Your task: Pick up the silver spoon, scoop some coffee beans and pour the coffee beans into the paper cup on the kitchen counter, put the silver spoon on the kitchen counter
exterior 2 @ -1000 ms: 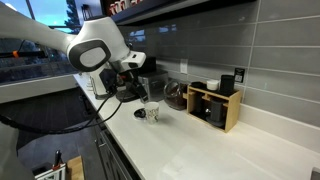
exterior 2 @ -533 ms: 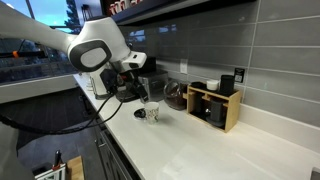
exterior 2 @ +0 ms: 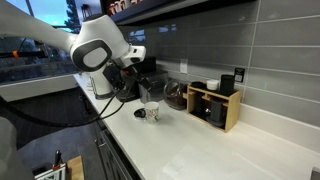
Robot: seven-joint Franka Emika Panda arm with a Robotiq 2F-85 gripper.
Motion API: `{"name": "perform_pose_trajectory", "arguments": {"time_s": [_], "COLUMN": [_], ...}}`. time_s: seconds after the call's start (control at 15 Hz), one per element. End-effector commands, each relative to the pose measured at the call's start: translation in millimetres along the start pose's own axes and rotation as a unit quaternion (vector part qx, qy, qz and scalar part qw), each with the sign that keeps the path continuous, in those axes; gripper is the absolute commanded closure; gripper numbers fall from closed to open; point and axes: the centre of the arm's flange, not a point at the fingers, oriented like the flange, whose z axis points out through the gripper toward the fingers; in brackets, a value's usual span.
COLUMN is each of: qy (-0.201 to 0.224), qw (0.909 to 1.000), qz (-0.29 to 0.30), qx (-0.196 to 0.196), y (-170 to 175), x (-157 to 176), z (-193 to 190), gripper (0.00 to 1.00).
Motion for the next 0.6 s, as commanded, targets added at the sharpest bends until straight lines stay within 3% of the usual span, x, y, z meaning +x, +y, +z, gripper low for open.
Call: {"name": "perform_pose_trajectory", "arguments": {"time_s": [0.0,0.27,0.53], "qy": [0.02,0.005,-0.03], "qw": [0.9958,0.9862,0.9767], "qz": [-0.038,-0.051,-0.044], "qx": [0.08,0.157,0.208], "y": [-20,-40,-42], "x": [47,79,93], "z": [48,85,113], "gripper": [0.0,0.0,0.0]}}
